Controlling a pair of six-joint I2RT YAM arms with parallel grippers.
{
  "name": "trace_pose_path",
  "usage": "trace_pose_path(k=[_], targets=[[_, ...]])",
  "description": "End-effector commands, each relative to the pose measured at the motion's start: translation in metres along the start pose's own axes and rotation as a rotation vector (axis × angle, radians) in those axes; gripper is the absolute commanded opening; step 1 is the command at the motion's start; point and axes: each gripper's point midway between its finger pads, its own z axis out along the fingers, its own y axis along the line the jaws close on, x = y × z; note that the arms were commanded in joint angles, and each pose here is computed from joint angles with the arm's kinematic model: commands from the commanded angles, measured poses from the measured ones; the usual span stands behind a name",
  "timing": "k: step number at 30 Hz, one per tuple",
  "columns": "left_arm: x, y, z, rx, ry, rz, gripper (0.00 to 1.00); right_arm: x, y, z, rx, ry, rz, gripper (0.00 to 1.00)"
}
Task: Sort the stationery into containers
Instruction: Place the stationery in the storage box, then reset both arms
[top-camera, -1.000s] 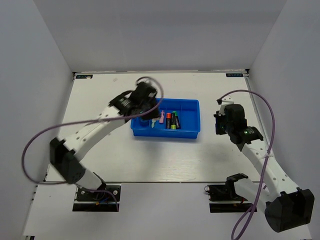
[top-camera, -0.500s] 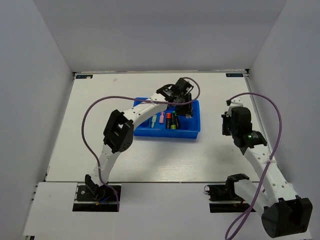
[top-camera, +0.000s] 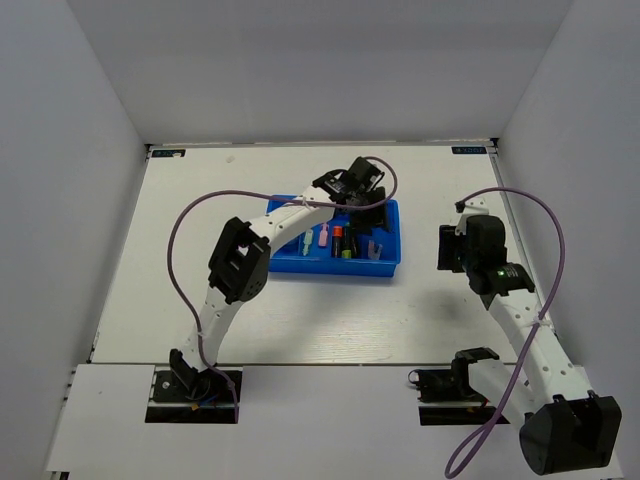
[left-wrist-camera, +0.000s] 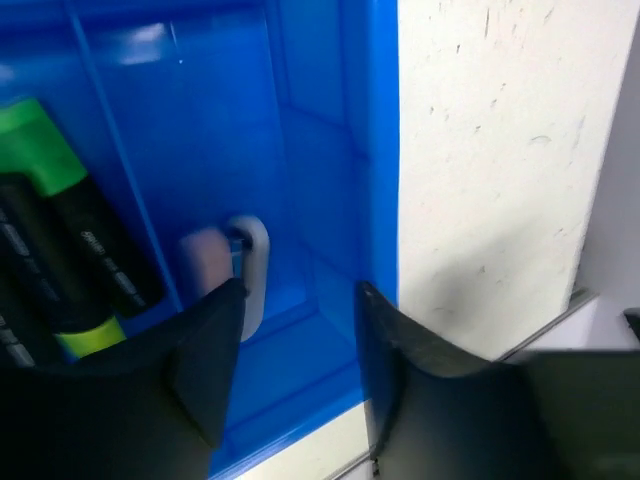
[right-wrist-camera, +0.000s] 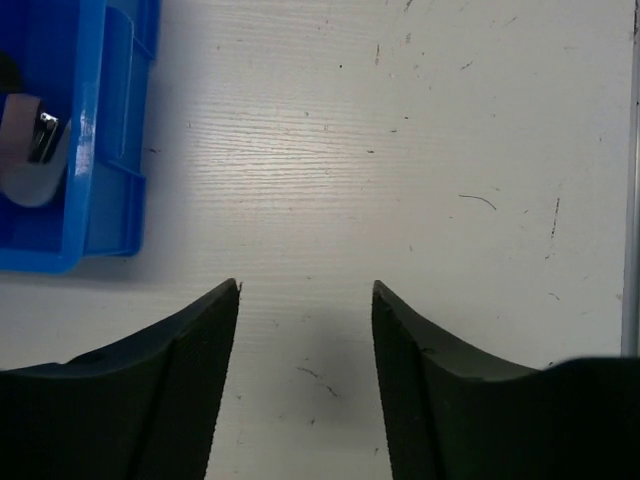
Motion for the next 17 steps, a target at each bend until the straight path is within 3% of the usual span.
trace_pose_path(k=[1,3,4,5,6,7,8,9,10,11,12,13,14,17], targets=[[-0.022,-0.033,-0.06,0.092,-0.097,0.048,0.53,-0.007,0.001,0.0,-0.018,-0.038,0.007,0.61],[-0.025,-0.038,-0.083,0.104,-0.132,0.084,0.11,-0.008,0.001,-0.001,-0.028,-0.043,0.006,0.69],[-0.023,-0.04,-0.102,0.108,-0.151,0.11,0.0,-0.006,0.002,0.0,-0.034,-0.041,0.008,0.82],[-0.016,-0.031,-0.106,0.082,-0.143,0.144,0.0,-0.008,0.003,-0.001,-0.039,-0.056,0.01,0.9],[-0.022,-0.029,-0.13,0.053,-0.207,0.162,0.0,-0.009,0.004,0.0,-0.042,-0.061,0.007,0.9],[-0.024,-0.031,-0.165,0.065,-0.264,0.209,0.14,-0.012,0.003,-0.001,-0.037,-0.072,0.017,0.9],[-0.001,0.0,-0.155,-0.005,-0.212,0.221,0.38,-0.012,0.002,-0.001,-0.032,-0.073,0.021,0.9],[-0.012,0.003,-0.21,-0.016,-0.34,0.273,0.68,-0.012,0.001,-0.002,-0.025,-0.072,0.022,0.9],[-0.006,0.016,-0.221,-0.046,-0.354,0.283,0.89,-0.013,0.0,-0.002,-0.023,-0.075,0.018,0.9],[0.018,0.069,-0.203,-0.152,-0.284,0.265,1.0,-0.015,-0.001,-0.004,-0.015,-0.09,0.028,0.9],[0.023,0.09,-0.211,-0.195,-0.289,0.279,1.0,-0.013,-0.001,-0.003,-0.018,-0.089,0.017,0.9],[0.038,0.106,-0.244,-0.19,-0.338,0.267,1.0,-0.014,0.001,-0.006,-0.035,-0.101,0.002,0.9],[0.048,0.142,-0.243,-0.253,-0.318,0.225,1.0,-0.013,0.004,-0.006,-0.051,-0.107,-0.005,0.9],[0.063,0.197,-0.284,-0.322,-0.395,0.156,1.0,-0.016,0.011,-0.013,-0.095,-0.135,-0.004,0.9]])
